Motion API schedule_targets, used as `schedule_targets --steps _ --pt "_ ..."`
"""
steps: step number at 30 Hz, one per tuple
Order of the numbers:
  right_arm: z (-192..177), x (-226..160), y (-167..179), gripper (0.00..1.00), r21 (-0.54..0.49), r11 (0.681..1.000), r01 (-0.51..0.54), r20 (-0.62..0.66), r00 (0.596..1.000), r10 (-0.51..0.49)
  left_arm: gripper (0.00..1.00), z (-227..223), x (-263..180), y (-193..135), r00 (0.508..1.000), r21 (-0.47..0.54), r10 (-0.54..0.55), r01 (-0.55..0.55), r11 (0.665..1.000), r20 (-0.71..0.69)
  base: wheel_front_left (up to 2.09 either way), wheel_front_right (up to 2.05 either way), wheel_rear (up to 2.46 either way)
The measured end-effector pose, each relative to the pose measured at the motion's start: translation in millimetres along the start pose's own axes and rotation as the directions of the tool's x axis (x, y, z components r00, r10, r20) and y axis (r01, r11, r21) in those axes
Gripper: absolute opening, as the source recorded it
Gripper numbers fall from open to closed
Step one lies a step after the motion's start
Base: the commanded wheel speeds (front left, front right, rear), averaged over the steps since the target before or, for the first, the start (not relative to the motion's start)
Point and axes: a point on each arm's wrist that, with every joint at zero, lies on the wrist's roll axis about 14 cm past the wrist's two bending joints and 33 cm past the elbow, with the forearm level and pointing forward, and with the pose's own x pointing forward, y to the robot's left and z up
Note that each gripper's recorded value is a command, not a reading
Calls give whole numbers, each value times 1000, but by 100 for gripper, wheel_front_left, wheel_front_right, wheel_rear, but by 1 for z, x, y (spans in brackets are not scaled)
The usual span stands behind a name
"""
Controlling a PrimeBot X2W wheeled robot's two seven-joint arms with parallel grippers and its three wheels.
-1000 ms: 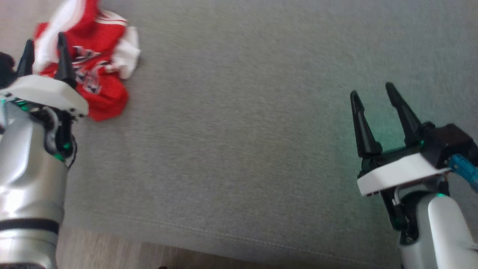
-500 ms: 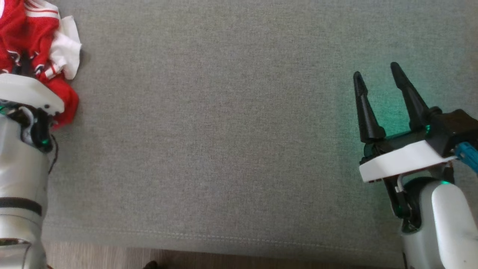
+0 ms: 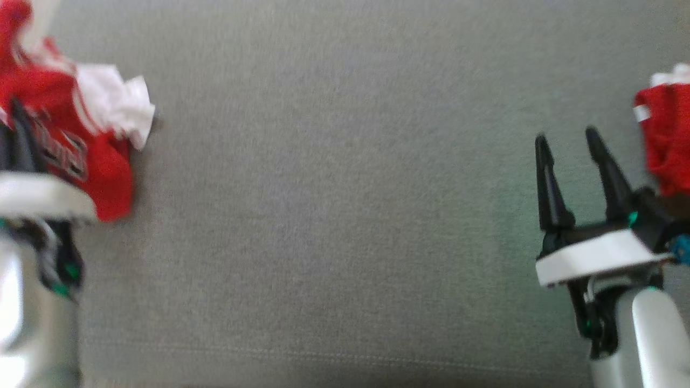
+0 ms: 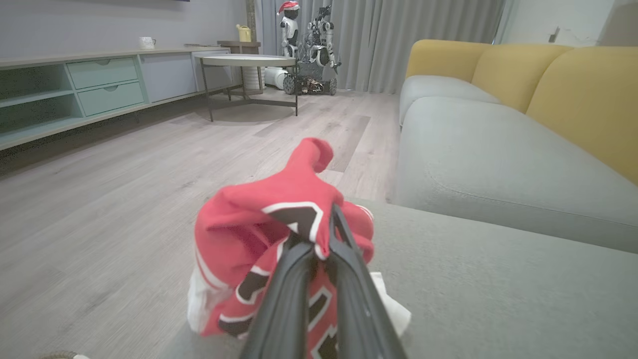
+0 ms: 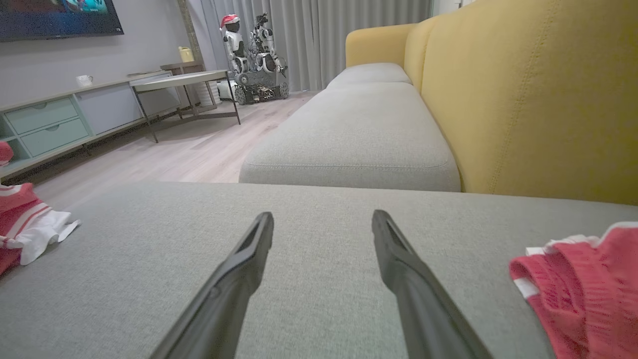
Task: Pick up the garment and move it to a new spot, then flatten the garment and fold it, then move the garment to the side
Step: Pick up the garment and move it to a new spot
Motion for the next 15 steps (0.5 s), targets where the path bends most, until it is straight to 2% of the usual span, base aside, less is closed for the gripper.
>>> schedule_targets --steps 9,15 --pt "16 -58 -10 100 39 997 69 35 997 -71 0 -10 -102 -28 998 -40 -60 61 997 5 0 0 0" --pt "17 -88 -28 100 59 988 141 47 989 -143 0 6 -128 -67 985 -61 -169 170 984 33 0 0 0"
